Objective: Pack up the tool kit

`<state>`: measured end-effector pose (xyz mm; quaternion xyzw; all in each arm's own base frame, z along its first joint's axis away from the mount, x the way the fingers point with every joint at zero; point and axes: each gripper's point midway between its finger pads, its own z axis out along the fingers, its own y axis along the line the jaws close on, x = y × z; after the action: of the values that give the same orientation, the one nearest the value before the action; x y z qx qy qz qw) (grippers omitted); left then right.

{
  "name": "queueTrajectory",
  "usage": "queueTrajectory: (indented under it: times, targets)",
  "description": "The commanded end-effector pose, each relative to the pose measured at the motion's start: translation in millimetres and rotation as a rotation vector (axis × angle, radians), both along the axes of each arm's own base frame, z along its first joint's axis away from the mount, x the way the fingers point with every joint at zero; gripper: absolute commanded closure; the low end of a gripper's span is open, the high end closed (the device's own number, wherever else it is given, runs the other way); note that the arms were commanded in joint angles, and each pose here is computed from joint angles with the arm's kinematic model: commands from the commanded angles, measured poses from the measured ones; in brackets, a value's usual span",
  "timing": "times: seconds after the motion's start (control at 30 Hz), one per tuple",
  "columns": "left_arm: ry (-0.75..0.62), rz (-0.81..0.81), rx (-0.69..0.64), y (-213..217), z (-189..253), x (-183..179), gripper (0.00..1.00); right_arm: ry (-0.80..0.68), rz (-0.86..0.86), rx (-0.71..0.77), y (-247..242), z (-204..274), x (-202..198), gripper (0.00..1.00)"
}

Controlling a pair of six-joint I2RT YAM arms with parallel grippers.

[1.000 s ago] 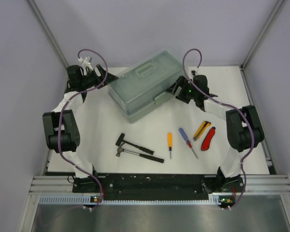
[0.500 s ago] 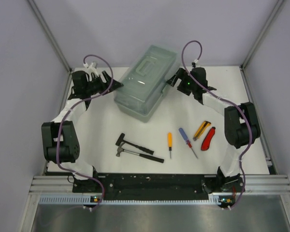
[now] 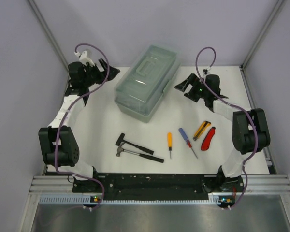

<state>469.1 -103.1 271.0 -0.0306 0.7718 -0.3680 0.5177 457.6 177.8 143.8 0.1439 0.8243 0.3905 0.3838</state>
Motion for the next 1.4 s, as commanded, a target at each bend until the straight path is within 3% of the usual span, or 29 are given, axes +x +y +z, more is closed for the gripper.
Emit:
queueTrajectory:
  times: [0.0, 0.13, 0.27, 0.37, 0.53, 0.67, 1.17, 1.37]
  targets:
    - [-0.243, 0.173, 0.028, 27.5, 65.7, 31.1, 0.02, -0.137, 0.118, 0.168, 25.2, 49.9, -5.6, 0.01]
    - [-0.312, 0.278, 0.037, 46.6, 78.8, 46.5, 0.02, -0.149, 0.151, 0.265, 33.9, 52.5, -5.7, 0.01]
    - [-0.225, 0.091, 0.035, 20.6, 74.4, 58.5, 0.02, -0.137, 0.151, 0.342, 38.1, 46.4, -4.0, 0.01]
    - [-0.148, -0.072, -0.045, -6.9, 50.7, 53.1, 0.02, -0.138, 0.134, 0.417, 40.0, 44.8, 3.4, 0.01]
    - [0.074, -0.123, -0.112, -22.8, -12.5, 38.8, 0.04, -0.108, 0.116, 0.507, 46.6, 28.4, 18.2, 0.01]
    - [0.161, -0.198, -0.177, -39.1, -30.6, 17.7, 0.05, -0.111, 0.131, 0.521, 54.7, 18.8, 24.4, 0.01]
    - [0.215, -0.338, -0.243, -80.9, -33.1, -24.8, 0.06, -0.196, 0.271, 0.579, 93.8, 19.2, 28.2, 0.02]
    - [0.235, -0.344, -0.241, -81.9, -39.0, -25.5, 0.06, -0.198, 0.305, 0.589, 99.9, 20.0, 22.6, 0.14]
